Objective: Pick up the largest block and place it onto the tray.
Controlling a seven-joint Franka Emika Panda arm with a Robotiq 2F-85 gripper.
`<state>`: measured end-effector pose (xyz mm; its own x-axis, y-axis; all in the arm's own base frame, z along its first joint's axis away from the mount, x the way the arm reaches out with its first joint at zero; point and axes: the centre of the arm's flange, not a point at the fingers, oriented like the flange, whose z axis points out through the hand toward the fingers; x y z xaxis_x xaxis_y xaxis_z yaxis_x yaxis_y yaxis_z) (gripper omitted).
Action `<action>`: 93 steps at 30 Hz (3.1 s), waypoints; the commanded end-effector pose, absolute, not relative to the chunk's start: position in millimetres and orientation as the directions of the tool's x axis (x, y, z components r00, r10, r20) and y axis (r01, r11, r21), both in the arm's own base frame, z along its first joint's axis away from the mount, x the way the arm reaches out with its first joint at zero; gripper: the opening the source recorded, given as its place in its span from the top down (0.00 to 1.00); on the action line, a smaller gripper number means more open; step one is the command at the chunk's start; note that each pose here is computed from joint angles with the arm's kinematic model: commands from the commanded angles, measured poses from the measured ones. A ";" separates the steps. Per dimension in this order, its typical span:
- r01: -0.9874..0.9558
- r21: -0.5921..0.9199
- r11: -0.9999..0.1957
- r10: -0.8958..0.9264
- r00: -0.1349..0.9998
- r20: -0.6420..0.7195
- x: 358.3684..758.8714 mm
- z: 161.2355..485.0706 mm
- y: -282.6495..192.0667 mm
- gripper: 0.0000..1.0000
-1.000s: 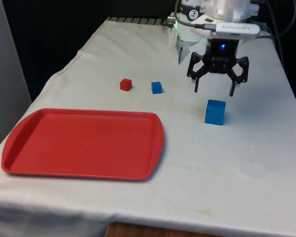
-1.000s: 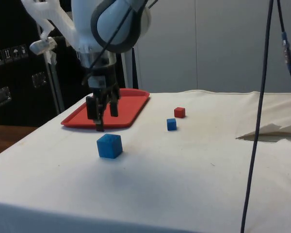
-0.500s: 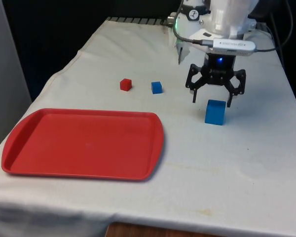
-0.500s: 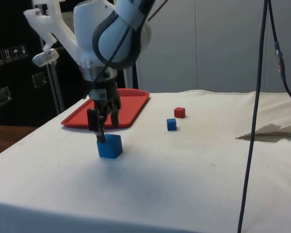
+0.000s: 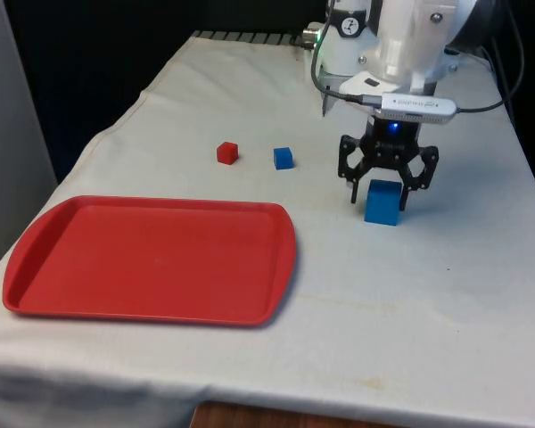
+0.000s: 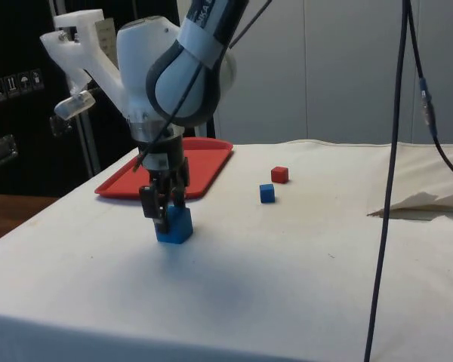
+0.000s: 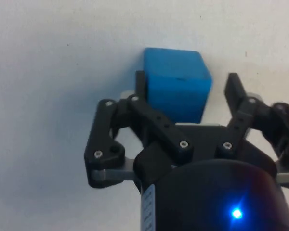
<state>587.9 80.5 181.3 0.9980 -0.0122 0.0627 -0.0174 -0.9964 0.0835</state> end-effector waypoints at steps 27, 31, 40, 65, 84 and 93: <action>-0.038 0.072 -0.997 -0.032 0.997 0.076 597.7 225.1 69.7 1.00; -0.044 0.069 -0.997 -0.039 0.996 0.081 601.9 241.6 64.2 1.00; -0.058 0.063 -0.996 -0.053 0.995 0.088 612.0 273.5 54.6 1.00; -0.073 0.088 -0.993 -0.065 0.994 0.094 649.2 320.0 -6.1 1.00; -0.080 0.119 -0.990 -0.066 0.991 0.113 675.1 319.2 -70.7 1.00; -0.084 0.135 -0.987 -0.069 0.991 0.113 677.7 313.0 -105.9 1.00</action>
